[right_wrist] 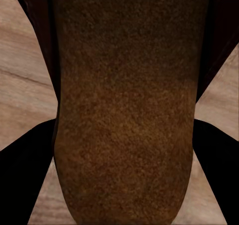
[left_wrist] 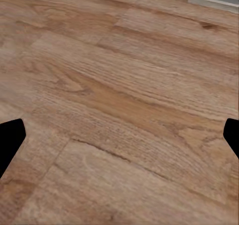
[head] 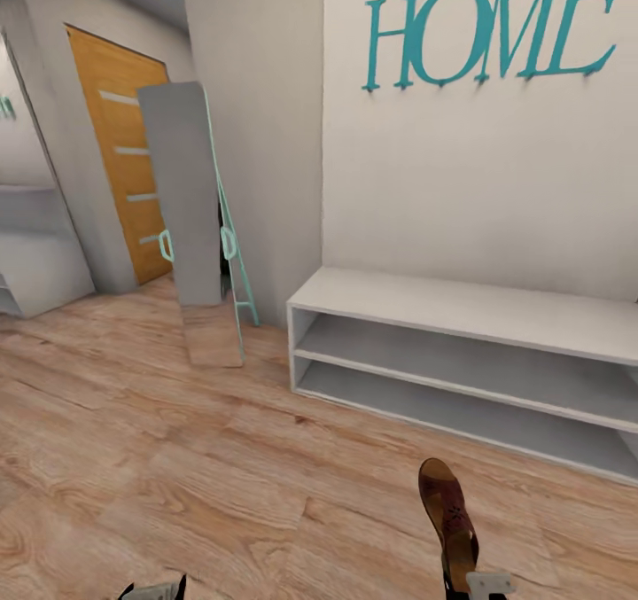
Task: Pick up the two gym shoes and the two sandals from the corridor floor and place them onto the hallstand (shoe rack) in the corridor, making sure they are on the rack and not on the floor. Arrange them so the two gym shoes are next to each other and the two sandals are next to each other.
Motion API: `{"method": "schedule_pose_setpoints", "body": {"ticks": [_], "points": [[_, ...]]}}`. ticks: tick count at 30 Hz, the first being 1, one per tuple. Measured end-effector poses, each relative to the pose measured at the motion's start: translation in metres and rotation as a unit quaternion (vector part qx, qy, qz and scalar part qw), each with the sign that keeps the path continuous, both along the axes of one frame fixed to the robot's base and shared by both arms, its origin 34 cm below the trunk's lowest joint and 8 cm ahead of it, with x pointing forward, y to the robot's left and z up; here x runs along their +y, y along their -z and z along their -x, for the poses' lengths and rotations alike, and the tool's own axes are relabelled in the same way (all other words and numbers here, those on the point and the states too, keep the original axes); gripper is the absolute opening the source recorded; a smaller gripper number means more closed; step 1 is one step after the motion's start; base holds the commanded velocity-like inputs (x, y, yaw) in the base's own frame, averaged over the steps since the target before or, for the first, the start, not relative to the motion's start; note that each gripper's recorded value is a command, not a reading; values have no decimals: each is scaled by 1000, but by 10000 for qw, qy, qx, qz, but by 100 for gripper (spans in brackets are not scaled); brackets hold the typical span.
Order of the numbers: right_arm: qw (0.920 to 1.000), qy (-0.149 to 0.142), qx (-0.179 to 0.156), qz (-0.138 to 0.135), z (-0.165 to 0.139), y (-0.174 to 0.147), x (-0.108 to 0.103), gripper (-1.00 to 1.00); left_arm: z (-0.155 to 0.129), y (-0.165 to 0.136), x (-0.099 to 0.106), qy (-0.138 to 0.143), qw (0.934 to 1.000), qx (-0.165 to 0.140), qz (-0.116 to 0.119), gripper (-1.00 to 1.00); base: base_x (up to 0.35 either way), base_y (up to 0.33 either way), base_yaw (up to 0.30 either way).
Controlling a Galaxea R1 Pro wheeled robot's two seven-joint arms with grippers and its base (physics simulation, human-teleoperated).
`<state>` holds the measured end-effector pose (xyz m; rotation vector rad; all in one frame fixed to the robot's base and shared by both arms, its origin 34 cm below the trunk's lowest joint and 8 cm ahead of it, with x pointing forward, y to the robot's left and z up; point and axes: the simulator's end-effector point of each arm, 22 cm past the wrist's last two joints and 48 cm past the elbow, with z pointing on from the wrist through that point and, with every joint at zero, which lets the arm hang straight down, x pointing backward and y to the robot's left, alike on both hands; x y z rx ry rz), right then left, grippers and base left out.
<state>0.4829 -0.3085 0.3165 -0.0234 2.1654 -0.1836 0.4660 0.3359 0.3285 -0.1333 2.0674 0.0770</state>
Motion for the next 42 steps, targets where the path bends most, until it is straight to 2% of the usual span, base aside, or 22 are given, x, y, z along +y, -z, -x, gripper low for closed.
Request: {"method": "schedule_pose_setpoints", "body": {"ticks": [24, 42], "points": [[10000, -3, 86, -6, 4, 7, 1, -100, 4, 6, -3, 27, 10000, 81, 10, 100, 5, 18, 263], [9998, -9, 173, -3, -1, -27, 1, -100, -2, -28, -2, 16, 9999, 155, 10, 100, 0, 0, 251]]}}
